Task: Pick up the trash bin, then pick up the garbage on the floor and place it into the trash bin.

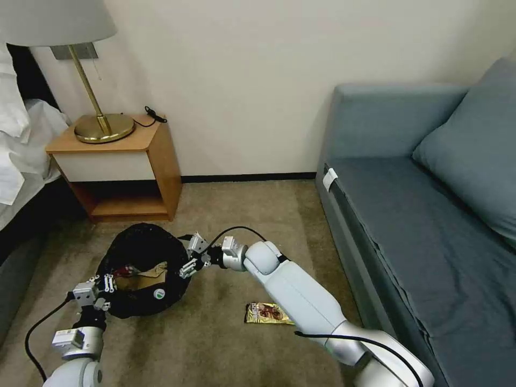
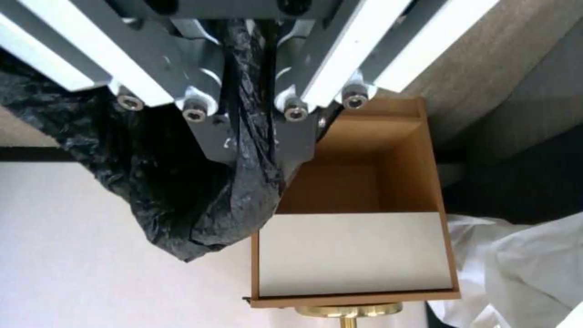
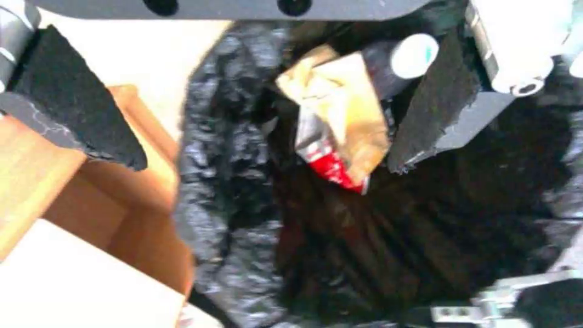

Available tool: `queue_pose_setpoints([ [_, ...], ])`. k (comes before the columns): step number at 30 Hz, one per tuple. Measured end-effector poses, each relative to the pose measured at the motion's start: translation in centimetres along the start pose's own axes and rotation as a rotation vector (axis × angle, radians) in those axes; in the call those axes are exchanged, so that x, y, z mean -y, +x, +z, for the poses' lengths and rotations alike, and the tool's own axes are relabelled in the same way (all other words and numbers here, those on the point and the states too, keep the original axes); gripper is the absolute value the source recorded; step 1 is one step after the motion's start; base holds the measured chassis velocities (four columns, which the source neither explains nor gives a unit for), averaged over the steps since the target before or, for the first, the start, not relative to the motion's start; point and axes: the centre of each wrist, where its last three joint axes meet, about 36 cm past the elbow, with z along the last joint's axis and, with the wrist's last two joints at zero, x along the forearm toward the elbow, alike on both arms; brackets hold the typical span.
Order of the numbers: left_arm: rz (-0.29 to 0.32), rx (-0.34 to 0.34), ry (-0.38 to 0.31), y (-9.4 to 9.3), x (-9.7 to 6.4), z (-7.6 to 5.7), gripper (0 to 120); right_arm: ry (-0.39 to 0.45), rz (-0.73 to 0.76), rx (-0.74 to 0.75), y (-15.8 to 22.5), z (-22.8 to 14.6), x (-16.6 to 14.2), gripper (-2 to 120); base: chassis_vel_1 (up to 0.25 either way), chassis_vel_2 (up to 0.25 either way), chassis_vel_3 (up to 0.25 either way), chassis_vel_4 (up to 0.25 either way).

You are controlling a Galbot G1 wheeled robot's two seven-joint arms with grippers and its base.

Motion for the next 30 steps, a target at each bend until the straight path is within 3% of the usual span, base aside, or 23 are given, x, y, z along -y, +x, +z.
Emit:
queue_pose_setpoints([
  [6, 0.003, 0.000, -0.002, -0.1, 0.0, 0.0, 5, 0.010, 0.038, 0.003, 0.7, -0.7, 1.9, 100, 0.000, 0.000, 0.000, 0.000],
  [8, 0.006, 0.000, -0.007, -0.2, -0.2, -0.1, 5, 0.020, 0.111, 0.022, 1.8, -2.2, 4.5, 100, 0.000, 0.000, 0.000, 0.000],
  [17, 0.007, -0.007, -0.019, -0.1, -0.7, 0.0, 5, 0.025, 0.273, 0.088, 4.5, -6.0, 9.4, 100, 0.000, 0.000, 0.000, 0.000],
  [30, 0.020, -0.002, -0.035, -0.5, -1.5, -0.3, 5, 0.000, 0.448, 0.042, 8.9, -6.2, 12.1, 100, 0.000, 0.000, 0.000, 0.000],
])
